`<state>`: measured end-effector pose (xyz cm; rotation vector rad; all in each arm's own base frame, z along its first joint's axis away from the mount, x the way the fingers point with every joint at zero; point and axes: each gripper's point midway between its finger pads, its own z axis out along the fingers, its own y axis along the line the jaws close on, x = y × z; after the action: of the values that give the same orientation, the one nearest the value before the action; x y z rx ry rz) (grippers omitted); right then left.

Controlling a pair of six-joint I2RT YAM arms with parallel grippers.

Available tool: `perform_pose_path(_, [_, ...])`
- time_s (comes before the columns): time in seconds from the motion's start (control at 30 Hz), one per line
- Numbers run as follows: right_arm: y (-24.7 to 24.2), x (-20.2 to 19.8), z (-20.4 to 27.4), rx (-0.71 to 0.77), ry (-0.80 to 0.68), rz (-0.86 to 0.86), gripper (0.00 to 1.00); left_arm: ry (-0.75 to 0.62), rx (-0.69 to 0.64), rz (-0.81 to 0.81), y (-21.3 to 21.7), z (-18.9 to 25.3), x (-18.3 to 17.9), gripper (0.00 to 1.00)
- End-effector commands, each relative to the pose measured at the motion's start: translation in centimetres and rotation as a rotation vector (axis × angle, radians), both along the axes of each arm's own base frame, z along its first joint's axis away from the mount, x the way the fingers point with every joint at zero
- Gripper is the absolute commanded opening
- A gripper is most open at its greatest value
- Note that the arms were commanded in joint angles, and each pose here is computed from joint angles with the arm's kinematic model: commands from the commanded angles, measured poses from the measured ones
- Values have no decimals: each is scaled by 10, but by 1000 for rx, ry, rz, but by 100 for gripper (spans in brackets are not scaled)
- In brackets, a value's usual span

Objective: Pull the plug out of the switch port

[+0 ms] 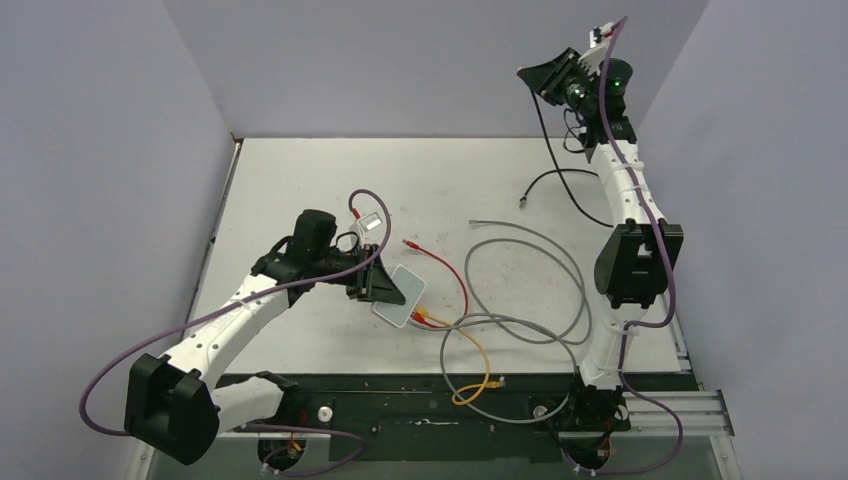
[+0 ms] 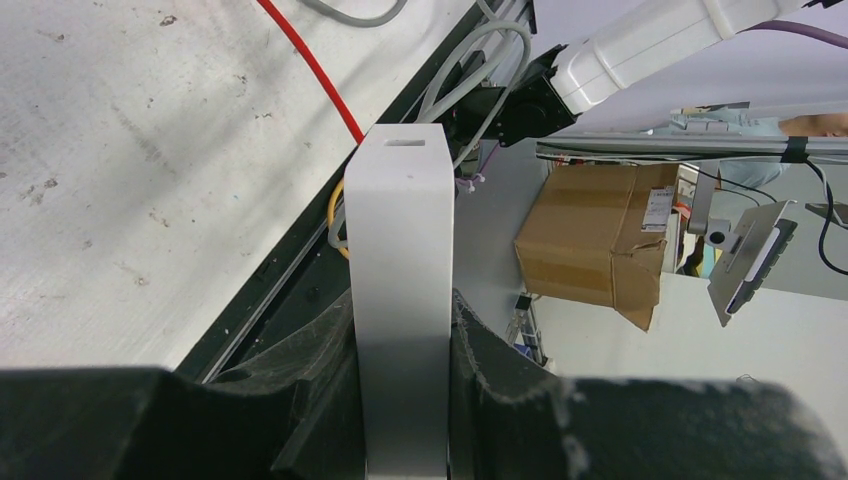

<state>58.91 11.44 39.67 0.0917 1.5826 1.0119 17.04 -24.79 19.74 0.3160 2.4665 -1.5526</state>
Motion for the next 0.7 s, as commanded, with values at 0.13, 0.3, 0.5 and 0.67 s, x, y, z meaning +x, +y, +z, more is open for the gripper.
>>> perform_pose_path(0.13, [29, 20, -46, -131, -16, -11, 5, -73, -60, -27, -7, 24, 3, 0])
perform_pose_path(0.3, [44, 36, -65, -138, -10, -6, 5, -74, -65, -19, -7, 26, 4, 0])
perform_pose_path(0.5, [73, 52, -104, -181, 36, 73, 5, -77, -71, -10, -8, 28, 6, 0])
perform_pose_path(0.67, [95, 54, -155, -306, 101, 116, 5, -75, -78, -5, -10, 30, 7, 0])
